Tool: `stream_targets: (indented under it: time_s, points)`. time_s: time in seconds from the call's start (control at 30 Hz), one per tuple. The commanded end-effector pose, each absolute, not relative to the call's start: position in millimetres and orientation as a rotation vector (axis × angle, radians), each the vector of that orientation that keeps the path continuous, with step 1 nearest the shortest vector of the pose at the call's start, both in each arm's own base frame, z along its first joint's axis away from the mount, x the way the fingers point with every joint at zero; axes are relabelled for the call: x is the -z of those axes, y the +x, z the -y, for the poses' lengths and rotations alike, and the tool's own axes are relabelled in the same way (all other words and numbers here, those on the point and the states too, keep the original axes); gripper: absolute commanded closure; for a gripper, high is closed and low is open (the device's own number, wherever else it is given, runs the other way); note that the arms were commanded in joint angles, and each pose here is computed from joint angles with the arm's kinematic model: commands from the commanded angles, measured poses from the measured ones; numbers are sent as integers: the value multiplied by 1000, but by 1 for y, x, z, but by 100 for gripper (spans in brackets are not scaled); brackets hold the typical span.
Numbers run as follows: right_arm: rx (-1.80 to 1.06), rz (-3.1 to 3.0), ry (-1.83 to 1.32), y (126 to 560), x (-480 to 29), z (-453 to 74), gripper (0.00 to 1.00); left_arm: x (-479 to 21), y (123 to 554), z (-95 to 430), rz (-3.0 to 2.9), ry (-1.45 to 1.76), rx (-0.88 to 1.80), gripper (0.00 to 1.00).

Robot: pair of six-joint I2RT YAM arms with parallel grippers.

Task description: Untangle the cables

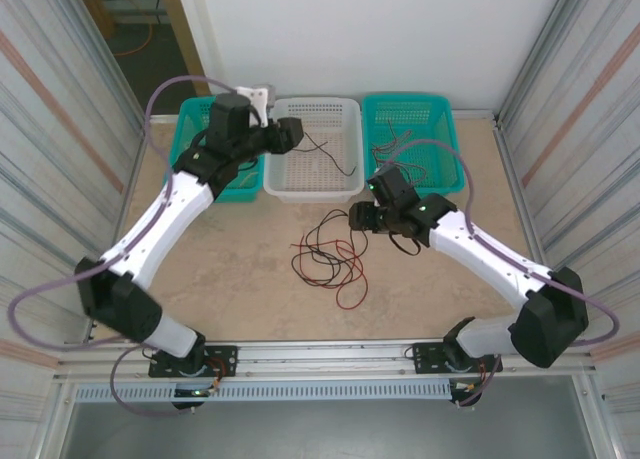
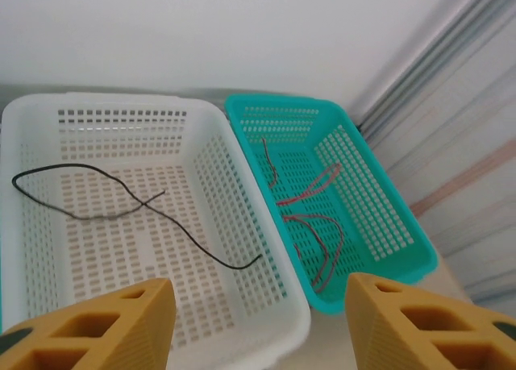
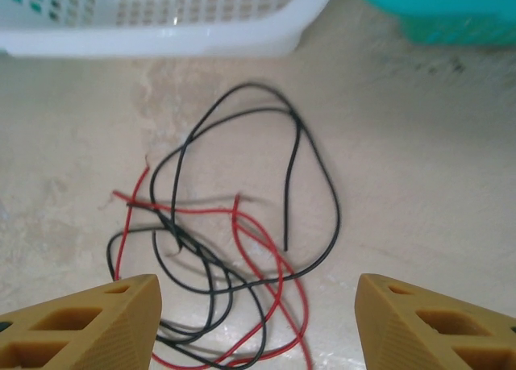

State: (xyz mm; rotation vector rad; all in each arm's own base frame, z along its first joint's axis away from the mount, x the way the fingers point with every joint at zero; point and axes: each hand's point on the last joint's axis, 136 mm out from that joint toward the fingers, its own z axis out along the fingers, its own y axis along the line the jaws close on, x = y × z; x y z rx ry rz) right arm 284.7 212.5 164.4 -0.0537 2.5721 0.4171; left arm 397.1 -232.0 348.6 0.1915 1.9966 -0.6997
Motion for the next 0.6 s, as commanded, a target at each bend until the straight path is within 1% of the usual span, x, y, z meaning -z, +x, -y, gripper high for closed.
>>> stream_targets:
  time_s: [0.0,0.07,0.17,0.23,0.27,0.33,0.4,0.57]
  points:
    - [-456,-2613,-57,275,-145,-237,38,-349,355,221,-1971,226,680,41]
    - [-382,-2634,-84,275,-131,-244,40,-333,330,214,-1996,227,713,41]
    - [-313,-2676,-73,279,-111,-244,49,-312,298,205,-2043,217,775,41]
    - [-213,-2688,-54,285,-102,-234,51,-304,282,201,-2055,208,811,41]
    - [-143,-2695,-34,288,-96,-224,54,-301,275,199,-2054,210,826,42]
    - [-63,-2721,14,293,-85,-208,62,-298,267,195,-2047,208,838,42]
    - [-27,-2756,74,294,-72,-196,66,-298,264,191,-2043,198,827,43]
    - [32,-2806,95,296,-50,-187,70,-296,265,201,-2046,227,875,47]
